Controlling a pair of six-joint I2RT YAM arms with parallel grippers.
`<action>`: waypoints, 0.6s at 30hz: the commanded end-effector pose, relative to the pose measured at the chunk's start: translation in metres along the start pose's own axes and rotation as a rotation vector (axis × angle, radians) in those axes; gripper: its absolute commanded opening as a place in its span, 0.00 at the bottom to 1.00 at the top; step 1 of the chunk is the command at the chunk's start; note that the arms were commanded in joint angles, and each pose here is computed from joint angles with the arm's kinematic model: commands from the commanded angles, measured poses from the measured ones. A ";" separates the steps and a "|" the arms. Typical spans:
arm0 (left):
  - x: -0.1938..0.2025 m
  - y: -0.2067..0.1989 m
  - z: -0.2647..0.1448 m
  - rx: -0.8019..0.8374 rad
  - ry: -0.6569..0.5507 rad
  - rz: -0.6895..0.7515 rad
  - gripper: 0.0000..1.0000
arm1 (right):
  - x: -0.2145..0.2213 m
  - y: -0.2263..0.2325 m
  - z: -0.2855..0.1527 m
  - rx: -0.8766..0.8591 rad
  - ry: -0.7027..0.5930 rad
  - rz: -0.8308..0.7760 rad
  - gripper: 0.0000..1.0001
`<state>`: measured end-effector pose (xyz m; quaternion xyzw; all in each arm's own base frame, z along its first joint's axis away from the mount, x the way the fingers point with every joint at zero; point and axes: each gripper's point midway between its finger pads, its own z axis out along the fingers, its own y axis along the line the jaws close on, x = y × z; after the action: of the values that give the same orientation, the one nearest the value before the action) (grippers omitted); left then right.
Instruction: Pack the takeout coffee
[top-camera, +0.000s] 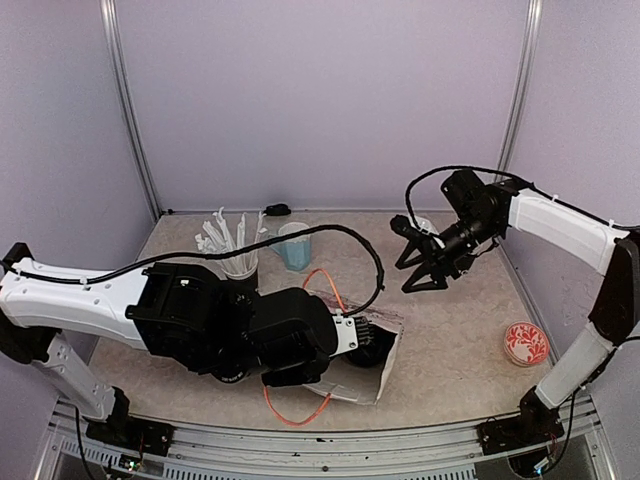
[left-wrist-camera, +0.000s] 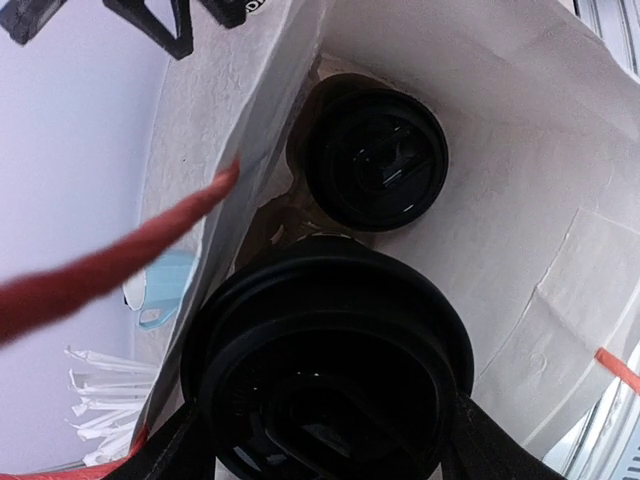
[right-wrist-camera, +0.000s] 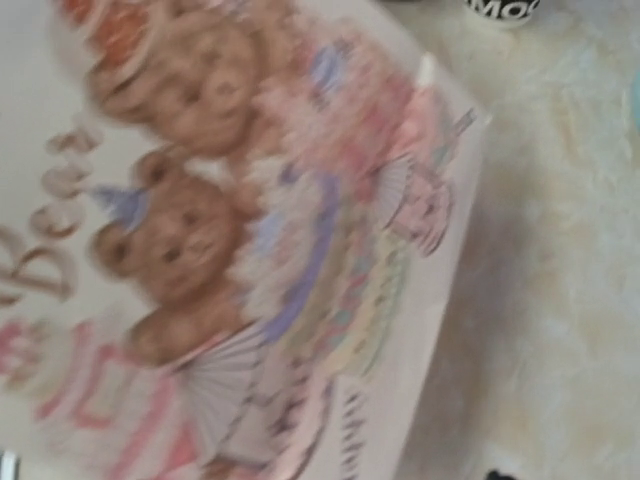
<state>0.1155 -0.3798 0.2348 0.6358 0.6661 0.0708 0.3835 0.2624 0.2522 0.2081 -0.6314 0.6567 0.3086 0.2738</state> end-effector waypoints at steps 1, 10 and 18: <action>0.008 -0.003 0.000 -0.057 0.052 0.114 0.47 | 0.000 -0.028 0.020 -0.061 -0.028 0.029 0.66; 0.018 -0.011 0.006 -0.081 0.092 0.212 0.46 | 0.010 -0.086 0.074 -0.173 -0.035 0.214 0.52; 0.019 -0.018 0.013 -0.087 0.073 0.294 0.47 | 0.016 -0.116 0.109 -0.134 -0.002 0.281 0.52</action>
<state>0.1119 -0.3655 0.2078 0.6931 0.6006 0.1699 0.3605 0.3600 0.3069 0.1195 -0.5628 0.7080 0.3868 0.1800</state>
